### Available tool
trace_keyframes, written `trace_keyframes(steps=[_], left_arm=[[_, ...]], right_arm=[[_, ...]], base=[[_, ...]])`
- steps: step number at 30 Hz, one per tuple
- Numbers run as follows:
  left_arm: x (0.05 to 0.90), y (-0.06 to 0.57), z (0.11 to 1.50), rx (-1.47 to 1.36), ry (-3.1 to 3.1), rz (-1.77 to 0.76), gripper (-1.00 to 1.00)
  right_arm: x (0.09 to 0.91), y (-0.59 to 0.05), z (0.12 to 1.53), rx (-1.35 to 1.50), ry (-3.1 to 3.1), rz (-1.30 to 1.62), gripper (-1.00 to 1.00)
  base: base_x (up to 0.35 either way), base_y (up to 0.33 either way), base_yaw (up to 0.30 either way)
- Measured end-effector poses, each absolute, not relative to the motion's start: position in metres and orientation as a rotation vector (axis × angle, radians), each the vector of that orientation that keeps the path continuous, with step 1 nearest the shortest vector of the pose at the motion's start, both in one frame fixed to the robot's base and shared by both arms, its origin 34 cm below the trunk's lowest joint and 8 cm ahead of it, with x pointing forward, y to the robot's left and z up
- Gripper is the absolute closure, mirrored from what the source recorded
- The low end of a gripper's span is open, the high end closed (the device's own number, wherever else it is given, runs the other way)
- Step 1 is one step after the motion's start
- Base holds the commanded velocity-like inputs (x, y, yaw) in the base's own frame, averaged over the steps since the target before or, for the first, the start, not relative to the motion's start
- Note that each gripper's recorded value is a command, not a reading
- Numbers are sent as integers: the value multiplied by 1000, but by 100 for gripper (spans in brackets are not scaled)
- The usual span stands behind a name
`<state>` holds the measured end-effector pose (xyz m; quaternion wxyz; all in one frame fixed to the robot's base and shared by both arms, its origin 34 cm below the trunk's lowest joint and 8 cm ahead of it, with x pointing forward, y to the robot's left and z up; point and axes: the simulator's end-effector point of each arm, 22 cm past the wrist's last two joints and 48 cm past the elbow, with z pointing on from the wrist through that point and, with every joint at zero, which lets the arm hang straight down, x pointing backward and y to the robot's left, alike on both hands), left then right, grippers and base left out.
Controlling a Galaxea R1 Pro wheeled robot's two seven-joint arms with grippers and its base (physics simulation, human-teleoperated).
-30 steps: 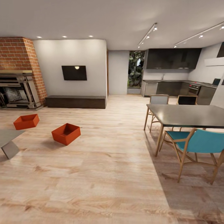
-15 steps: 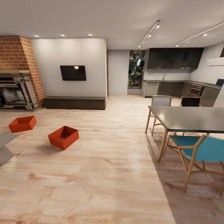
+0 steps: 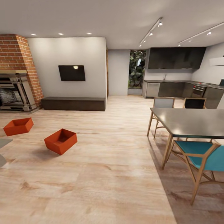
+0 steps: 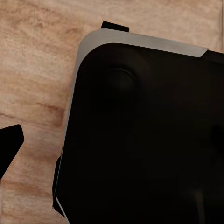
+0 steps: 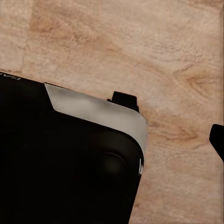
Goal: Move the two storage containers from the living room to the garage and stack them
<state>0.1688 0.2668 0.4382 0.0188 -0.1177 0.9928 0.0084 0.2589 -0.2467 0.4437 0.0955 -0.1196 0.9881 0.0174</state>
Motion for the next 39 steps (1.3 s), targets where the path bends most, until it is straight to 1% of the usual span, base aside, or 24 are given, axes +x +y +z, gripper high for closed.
trace_keyframes(steps=[4,8,37,39], left_arm=[[169,267,438,-367,3082,26,-100],[169,267,438,-368,3082,26,-100],[169,266,438,-368,3082,25,-100],[168,266,438,-368,3083,25,-100]], right_arm=[[259,-248,444,-351,2928,50,-100],[259,-248,444,-362,2927,50,-100],[259,-248,444,-371,2926,50,-100],[259,-248,444,-372,2926,49,-100]], base=[[323,0,53],[323,0,182],[323,-1,266],[323,-69,90]])
